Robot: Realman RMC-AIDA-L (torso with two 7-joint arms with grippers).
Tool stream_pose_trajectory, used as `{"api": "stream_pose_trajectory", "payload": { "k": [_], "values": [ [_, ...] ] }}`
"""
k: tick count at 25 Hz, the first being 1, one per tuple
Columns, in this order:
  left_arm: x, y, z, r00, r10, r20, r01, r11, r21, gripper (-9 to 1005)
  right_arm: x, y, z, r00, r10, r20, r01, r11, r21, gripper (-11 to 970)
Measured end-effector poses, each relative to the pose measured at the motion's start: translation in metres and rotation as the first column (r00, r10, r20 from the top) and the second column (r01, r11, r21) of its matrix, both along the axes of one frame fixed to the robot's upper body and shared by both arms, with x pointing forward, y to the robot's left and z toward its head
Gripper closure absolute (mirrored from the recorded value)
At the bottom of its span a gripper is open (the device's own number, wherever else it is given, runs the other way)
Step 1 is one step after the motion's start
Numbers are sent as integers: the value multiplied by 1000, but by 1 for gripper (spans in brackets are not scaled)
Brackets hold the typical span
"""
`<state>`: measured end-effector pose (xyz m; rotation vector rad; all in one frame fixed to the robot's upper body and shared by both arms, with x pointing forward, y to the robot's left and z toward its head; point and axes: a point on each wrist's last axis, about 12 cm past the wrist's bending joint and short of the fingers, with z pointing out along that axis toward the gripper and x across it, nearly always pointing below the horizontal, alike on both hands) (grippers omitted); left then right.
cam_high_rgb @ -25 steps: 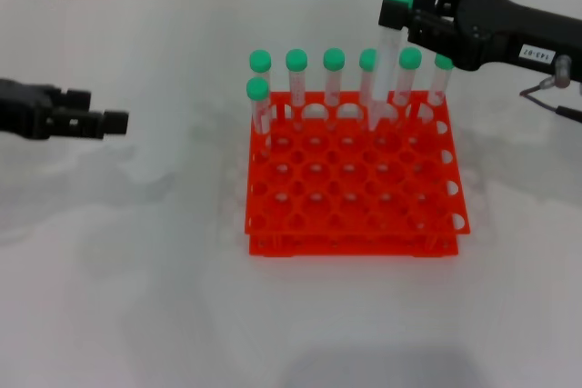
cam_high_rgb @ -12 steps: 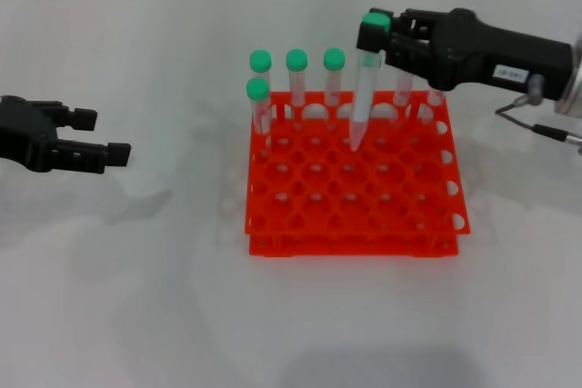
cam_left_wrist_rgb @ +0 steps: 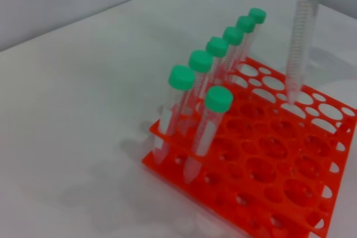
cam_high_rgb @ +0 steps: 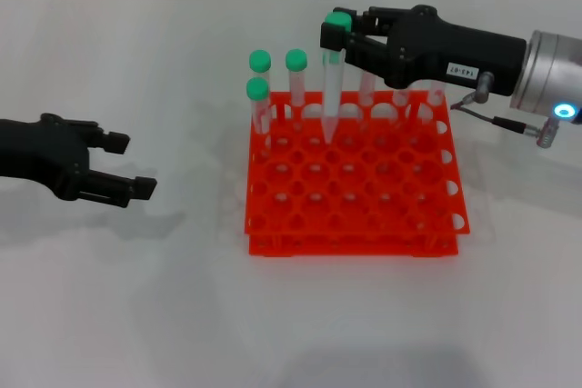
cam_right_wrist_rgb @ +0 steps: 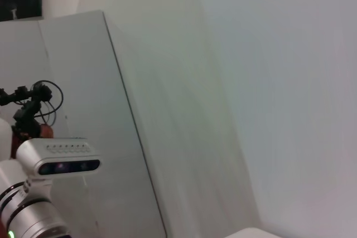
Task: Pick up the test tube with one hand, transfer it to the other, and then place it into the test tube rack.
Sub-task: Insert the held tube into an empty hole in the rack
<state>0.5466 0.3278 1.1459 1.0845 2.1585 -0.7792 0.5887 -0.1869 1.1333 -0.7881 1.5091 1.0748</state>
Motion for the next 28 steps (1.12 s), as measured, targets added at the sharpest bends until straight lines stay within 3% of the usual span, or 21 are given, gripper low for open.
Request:
{"api": "stream_pose_trajectory", "payload": {
  "k": [14, 28],
  "values": [
    [1, -1, -1, 998, -42, 41, 42, 999, 13, 115, 7, 9, 3, 999, -37, 40, 37, 999, 4, 692],
    [-5, -2, -14, 997, -60, 41, 61, 998, -4, 115, -5, 12, -14, 990, -80, 116, 75, 996, 41, 693]
  ]
}}
